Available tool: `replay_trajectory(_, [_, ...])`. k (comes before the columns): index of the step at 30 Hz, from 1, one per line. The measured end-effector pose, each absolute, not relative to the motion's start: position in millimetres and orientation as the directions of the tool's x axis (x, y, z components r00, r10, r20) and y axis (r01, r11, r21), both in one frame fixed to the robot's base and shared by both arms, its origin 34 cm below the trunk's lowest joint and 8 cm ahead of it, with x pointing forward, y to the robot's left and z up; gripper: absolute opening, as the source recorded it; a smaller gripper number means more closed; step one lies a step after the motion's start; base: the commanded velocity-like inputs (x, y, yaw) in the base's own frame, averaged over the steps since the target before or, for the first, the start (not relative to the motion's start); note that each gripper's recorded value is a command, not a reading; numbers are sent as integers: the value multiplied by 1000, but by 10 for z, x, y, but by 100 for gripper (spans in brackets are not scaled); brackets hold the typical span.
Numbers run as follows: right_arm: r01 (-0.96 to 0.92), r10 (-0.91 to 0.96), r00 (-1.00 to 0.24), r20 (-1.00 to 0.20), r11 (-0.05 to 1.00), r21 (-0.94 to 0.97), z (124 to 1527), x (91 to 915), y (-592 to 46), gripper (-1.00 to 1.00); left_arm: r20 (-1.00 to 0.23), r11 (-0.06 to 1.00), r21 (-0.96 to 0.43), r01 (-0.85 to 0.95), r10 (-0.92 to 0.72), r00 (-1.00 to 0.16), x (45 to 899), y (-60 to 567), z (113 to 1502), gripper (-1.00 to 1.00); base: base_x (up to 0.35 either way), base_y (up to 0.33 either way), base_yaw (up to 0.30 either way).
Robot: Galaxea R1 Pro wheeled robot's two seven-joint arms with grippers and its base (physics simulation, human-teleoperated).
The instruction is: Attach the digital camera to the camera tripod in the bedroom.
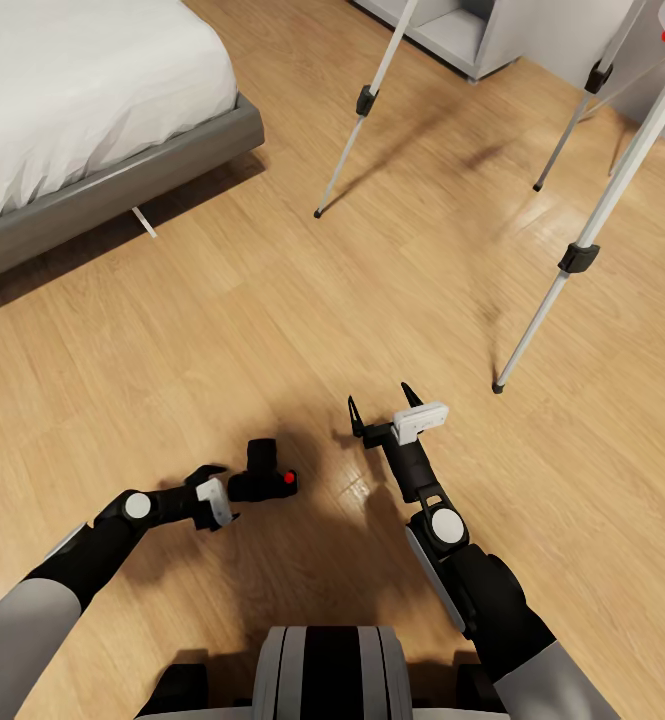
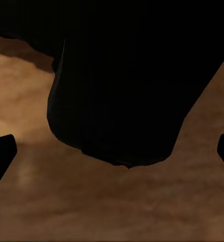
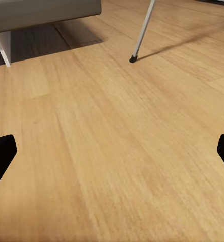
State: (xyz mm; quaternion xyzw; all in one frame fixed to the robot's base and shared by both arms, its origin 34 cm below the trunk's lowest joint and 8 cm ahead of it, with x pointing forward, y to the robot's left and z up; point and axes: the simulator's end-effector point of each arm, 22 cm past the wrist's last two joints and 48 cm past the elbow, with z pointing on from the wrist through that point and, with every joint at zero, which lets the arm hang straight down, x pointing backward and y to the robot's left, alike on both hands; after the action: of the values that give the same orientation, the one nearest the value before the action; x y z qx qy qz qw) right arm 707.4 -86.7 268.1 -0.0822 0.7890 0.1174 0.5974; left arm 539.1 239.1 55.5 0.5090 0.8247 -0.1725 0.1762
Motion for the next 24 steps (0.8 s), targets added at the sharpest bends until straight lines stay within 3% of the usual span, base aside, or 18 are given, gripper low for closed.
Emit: replay_trajectory(24, [-271, 11, -273, -962, 959, 87, 2681, 7072, -864, 100, -520, 414, -82, 906, 758, -393, 5572, 2094, 658, 100, 0, 0, 0])
